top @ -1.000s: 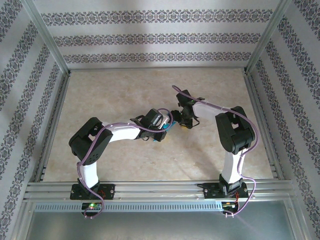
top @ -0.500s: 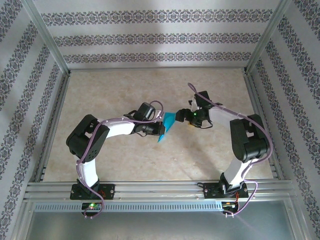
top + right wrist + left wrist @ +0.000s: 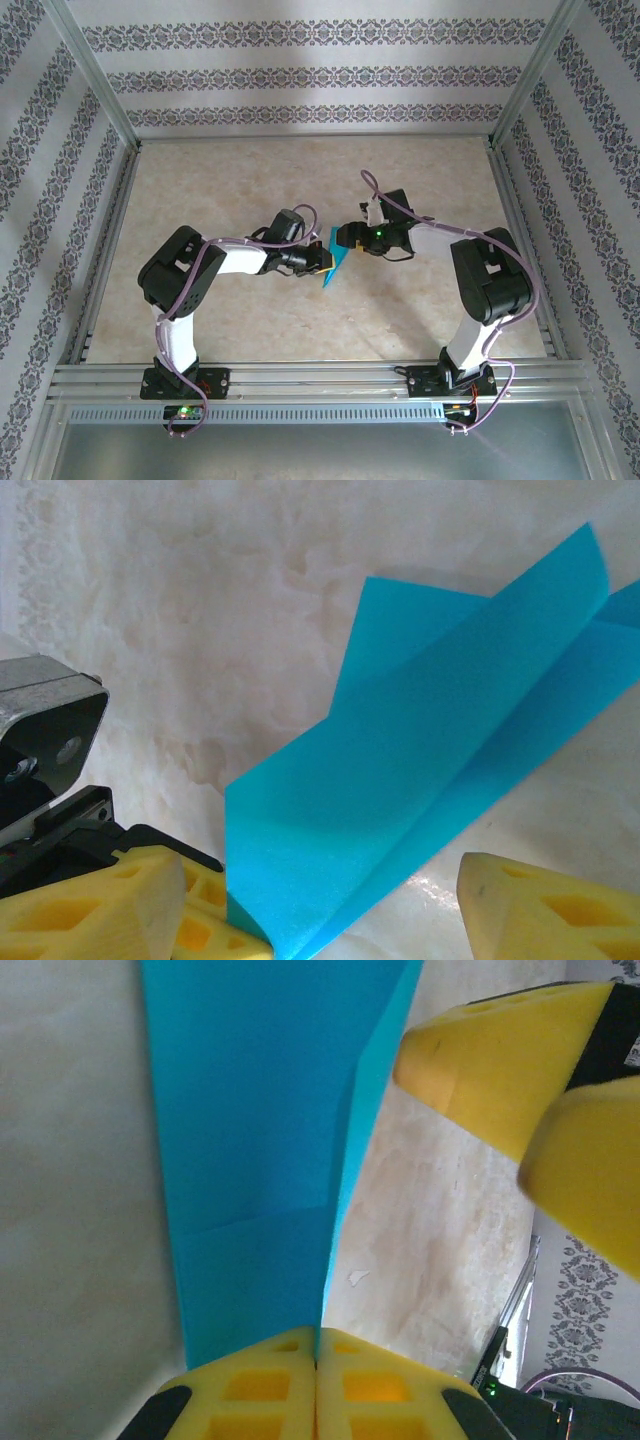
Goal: Fold a paper plane with a square sheet of paper (pick it up from the middle)
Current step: Fold the wing for the fifth time at the center of the table.
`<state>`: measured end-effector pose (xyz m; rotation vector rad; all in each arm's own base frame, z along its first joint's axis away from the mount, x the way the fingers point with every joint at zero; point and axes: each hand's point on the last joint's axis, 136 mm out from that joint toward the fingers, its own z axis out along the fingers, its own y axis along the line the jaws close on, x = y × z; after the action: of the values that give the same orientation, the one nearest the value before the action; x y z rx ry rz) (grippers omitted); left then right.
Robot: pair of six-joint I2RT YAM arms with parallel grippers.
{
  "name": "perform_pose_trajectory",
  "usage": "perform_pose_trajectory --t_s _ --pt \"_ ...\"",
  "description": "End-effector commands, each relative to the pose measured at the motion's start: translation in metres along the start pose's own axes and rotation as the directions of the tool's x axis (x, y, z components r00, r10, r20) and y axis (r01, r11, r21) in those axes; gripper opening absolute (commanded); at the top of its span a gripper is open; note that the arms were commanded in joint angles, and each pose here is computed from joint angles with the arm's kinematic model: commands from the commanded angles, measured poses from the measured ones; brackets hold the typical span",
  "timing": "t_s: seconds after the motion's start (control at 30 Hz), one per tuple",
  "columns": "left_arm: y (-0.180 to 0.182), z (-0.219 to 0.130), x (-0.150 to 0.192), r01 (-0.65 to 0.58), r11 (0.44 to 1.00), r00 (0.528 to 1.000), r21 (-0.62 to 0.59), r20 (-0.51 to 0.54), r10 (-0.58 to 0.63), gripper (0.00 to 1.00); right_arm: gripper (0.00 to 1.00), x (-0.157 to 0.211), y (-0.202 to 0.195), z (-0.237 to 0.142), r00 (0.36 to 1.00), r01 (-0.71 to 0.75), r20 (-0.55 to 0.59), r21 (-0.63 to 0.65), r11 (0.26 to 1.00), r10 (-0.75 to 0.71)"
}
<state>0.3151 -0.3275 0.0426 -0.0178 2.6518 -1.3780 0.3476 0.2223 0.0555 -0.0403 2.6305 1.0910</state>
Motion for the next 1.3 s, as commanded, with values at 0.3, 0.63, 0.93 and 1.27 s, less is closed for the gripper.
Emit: perform_pose_trajectory --t_s 0.3,0.63,0.93,1.27 --pt "0.004 -0.004 -0.010 0.051 0.998 0.998 0.039 0.044 -0.052 0.06 0.73 -0.014 0.008 0.020 1.000 -0.002 -0.013 -0.034 0.999 0.001" --pt "0.005 -0.003 -0.009 0.057 0.997 0.997 0.044 0.043 -0.058 0.07 0.72 -0.013 0.004 0.031 0.999 -0.022 -0.045 0.008 1.000 0.022" --pt "0.006 -0.002 -0.010 0.058 0.997 0.997 0.046 0.050 -0.060 0.06 0.71 -0.002 -0.017 0.037 0.995 -0.047 -0.083 0.126 0.991 0.058" --pt "0.015 -0.006 -0.013 0.094 0.995 0.992 0.036 0.078 -0.096 0.07 0.73 0.016 -0.046 0.047 0.988 -0.001 -0.148 0.240 0.971 0.037"
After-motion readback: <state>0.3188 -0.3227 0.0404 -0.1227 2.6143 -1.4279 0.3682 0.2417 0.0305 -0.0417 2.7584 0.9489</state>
